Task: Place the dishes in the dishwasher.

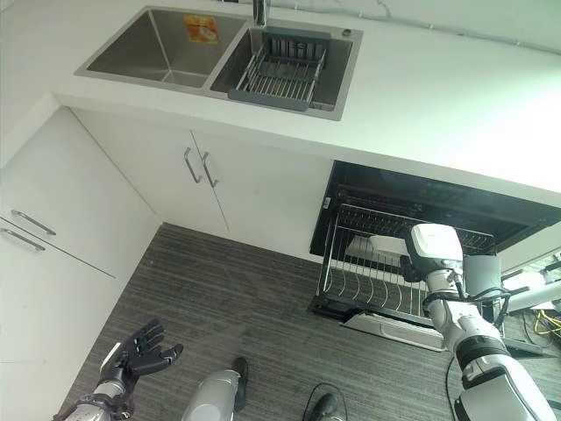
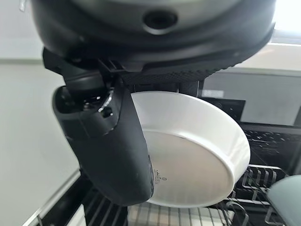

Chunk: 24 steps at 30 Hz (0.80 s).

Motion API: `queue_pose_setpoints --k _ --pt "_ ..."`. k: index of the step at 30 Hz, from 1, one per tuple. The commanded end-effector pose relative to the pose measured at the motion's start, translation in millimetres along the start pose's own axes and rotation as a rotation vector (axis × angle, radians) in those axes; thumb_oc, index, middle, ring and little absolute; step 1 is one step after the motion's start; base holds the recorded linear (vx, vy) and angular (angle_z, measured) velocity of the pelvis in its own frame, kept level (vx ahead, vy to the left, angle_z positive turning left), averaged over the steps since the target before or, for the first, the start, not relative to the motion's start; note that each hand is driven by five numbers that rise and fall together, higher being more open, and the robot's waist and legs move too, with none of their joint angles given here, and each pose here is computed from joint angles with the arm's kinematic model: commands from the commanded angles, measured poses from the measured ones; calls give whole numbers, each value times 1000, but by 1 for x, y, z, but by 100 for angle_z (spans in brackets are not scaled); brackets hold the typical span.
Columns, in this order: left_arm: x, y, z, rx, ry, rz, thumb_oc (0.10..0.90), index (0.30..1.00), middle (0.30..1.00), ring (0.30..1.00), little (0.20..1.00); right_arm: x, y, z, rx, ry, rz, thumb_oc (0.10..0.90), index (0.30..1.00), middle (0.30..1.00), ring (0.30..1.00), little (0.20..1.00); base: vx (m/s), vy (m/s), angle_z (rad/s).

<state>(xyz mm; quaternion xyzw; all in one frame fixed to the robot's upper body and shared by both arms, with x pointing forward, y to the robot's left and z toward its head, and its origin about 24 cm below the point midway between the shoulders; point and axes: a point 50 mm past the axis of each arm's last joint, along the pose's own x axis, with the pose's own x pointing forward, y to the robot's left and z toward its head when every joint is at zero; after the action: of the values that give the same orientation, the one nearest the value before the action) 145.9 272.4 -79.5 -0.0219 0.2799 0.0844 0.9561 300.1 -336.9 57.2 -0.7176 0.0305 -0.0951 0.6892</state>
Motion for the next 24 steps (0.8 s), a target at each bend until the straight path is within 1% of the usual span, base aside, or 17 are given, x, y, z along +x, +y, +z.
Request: queue_pose_setpoints --k 1,4,6,7,13,17,20,24 --pt "1 1 33 47 -157 -57 800 900 900 900 900 36 -79 -10 -23 16 -288 400 300 300 300 300 -103 -30 -7" --pt "5 -1 41 47 -188 -63 800 900 900 900 900 43 -92 -9 -12 27 -337 400 300 300 300 300 -109 -30 -11" --pt "9 -4 51 49 -224 -69 800 900 900 900 900 51 -109 -7 -17 34 -388 400 300 300 300 300 -115 -39 -6" --pt "12 -5 59 46 -246 -73 800 900 900 900 900 57 -123 -4 -29 28 -422 400 300 300 300 300 -86 -35 -4" --pt "16 -10 76 41 -298 -90 800 900 900 900 900 72 -154 12 -36 -3 -495 400 300 300 300 300 -24 -14 -2" --pt "17 -11 86 43 -329 -95 800 900 900 900 900 74 -158 14 -26 13 -504 400 300 300 300 300 6 -38 3" --pt "18 -11 91 45 -342 -96 800 900 900 900 900 75 -155 15 -9 21 -485 400 300 300 300 300 13 -37 -6" --pt "20 -12 104 44 -371 -98 800 900 900 900 900 77 -142 21 45 23 -427 400 300 300 300 300 -19 -28 -8"
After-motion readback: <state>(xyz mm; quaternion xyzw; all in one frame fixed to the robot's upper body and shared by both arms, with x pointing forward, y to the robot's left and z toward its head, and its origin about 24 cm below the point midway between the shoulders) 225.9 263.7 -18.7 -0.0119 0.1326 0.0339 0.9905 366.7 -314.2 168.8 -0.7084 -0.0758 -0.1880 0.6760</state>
